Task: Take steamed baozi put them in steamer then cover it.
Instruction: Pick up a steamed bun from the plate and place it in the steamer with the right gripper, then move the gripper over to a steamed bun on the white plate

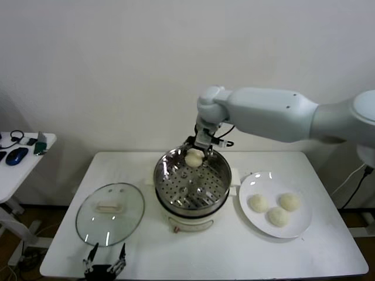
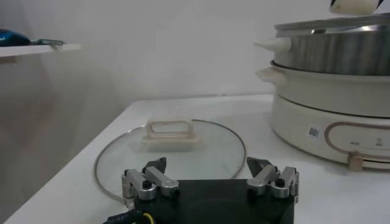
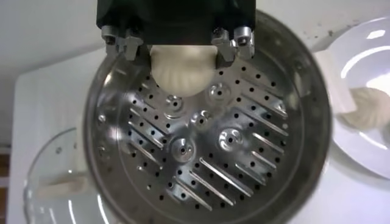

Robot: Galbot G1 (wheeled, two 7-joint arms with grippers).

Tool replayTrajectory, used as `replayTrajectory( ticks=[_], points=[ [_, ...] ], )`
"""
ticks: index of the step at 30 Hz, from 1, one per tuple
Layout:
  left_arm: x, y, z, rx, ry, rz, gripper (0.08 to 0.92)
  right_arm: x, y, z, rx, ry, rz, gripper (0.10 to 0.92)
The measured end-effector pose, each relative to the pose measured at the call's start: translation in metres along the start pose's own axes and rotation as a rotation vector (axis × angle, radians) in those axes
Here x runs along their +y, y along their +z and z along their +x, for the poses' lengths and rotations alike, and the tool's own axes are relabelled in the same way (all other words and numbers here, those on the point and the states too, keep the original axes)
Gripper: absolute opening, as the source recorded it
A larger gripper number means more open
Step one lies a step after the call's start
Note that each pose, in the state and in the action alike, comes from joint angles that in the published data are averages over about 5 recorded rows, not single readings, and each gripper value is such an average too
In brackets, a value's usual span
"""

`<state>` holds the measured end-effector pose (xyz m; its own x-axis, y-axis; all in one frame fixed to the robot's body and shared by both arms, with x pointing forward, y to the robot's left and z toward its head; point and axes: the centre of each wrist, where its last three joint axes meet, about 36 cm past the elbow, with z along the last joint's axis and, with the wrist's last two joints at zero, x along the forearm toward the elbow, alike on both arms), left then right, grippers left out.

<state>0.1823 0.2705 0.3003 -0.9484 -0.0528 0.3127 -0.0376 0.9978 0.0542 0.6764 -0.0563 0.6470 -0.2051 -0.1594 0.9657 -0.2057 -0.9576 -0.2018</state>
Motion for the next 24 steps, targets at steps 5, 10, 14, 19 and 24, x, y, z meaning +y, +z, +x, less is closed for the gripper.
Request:
replayTrajectory(
  ticks=[5, 10, 14, 19, 24],
  points=[
    [0.000, 0.001, 0.001, 0.000, -0.003, 0.002, 0.823, -0.004, 0.006, -0.030, -0.014, -0.025, 0.025, 0.696],
    [0.001, 0.002, 0.002, 0.001, -0.006, 0.003, 0.823, -0.004, 0.013, -0.050, -0.031, -0.049, 0.030, 0.696],
    [0.000, 0.002, 0.001, 0.000, -0.010, 0.004, 0.823, -0.005, 0.017, -0.060, -0.041, -0.054, 0.031, 0.700],
    [0.000, 0.001, 0.001, -0.003, -0.013, 0.002, 0.823, -0.004, 0.025, -0.062, -0.051, -0.030, 0.027, 0.784],
    [-0.002, -0.001, 0.001, -0.008, -0.008, -0.006, 0.823, -0.002, 0.034, -0.042, -0.060, -0.003, 0.001, 0.821]
  ],
)
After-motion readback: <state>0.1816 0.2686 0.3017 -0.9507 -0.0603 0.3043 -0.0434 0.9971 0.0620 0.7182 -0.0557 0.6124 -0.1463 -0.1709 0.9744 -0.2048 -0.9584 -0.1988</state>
